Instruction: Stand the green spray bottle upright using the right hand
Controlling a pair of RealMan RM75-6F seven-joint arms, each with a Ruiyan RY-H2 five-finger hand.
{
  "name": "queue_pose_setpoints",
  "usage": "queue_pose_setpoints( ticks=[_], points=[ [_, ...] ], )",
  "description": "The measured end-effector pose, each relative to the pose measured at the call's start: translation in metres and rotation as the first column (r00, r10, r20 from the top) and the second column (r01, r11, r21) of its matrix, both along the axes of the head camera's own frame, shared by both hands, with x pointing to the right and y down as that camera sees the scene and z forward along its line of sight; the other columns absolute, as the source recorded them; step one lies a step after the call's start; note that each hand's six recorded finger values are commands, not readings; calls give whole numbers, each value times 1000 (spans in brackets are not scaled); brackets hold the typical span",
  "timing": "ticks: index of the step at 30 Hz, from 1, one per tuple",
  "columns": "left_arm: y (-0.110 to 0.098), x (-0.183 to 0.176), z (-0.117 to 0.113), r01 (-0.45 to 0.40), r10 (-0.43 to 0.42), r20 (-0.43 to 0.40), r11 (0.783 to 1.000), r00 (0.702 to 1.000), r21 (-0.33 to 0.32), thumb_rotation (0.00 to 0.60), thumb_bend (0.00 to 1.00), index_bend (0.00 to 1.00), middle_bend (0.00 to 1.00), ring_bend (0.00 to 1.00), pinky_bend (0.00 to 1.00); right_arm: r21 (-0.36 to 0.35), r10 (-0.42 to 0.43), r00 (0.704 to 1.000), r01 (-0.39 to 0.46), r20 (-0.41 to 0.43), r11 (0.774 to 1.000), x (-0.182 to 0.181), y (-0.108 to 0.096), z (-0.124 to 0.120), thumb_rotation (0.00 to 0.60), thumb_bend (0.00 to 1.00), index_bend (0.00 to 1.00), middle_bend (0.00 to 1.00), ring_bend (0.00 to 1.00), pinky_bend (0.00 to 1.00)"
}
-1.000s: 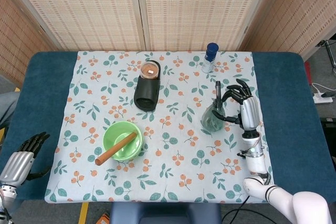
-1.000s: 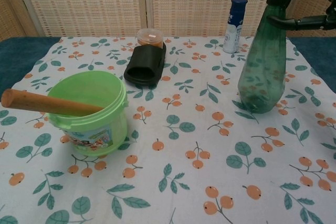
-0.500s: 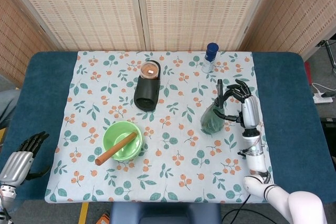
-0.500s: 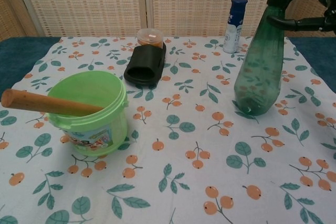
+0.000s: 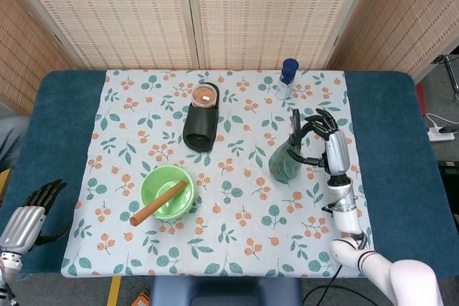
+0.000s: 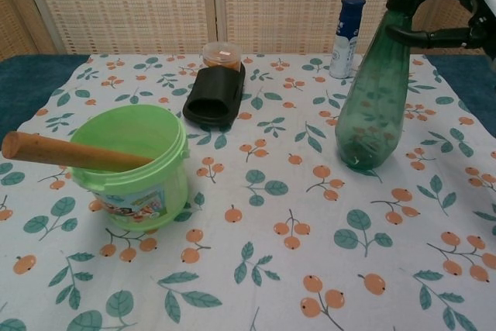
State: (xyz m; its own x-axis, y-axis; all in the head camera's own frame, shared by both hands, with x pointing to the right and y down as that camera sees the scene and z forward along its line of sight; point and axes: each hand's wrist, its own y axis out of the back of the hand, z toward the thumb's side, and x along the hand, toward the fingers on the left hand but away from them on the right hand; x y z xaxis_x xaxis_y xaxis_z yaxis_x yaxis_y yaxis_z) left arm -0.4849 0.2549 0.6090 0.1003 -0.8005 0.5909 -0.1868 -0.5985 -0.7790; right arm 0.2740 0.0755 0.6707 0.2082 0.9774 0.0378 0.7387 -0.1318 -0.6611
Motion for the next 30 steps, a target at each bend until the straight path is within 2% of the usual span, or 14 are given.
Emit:
queue_pose_setpoints(
  ticks=[3, 7, 11, 14, 25, 27, 30],
  points=[
    [1, 0, -1, -1, 1, -2, 1000, 1000, 0, 600, 249, 43, 0, 0, 116, -6, 0, 1000, 0, -1, 1000, 3, 2, 1, 600, 179, 686, 549, 309, 181],
    [1, 1, 0, -1, 1, -2, 1000, 1000, -3, 600, 250, 43, 0, 0, 116, -15, -15, 1000, 15, -4, 1000, 3, 3, 2, 600, 165, 597, 549, 267, 181],
    [1, 1, 1, -4, 4, 0, 1000, 1000, -7, 600, 250, 43, 0, 0, 117, -23, -28, 1000, 28, -10, 999, 4, 2, 3, 600, 39, 482, 538, 215, 181],
    [0, 1, 1, -3, 3, 1, 1000, 1000, -6, 600, 249, 43, 0, 0, 117, -28, -29, 999, 29, -18, 999, 5, 2, 4, 600, 1, 440, 514, 194, 181],
    [0, 1, 2, -2, 2, 0, 1000, 1000, -6, 600, 250, 44, 0, 0, 118, -31, -42, 998, 41, -36, 999, 7, 5, 5, 600, 0, 343, 466, 150, 181],
    [1, 1, 2, -4, 4, 1, 1000, 1000, -9, 600, 250, 43, 0, 0, 118, -29, -39, 998, 38, -45, 999, 9, 6, 5, 600, 0, 307, 448, 132, 181],
    [1, 1, 2, -6, 6, 1, 1000, 1000, -11, 600, 250, 43, 0, 0, 117, -43, -39, 997, 36, -64, 998, 13, 7, 6, 600, 0, 200, 387, 79, 170]
  ],
)
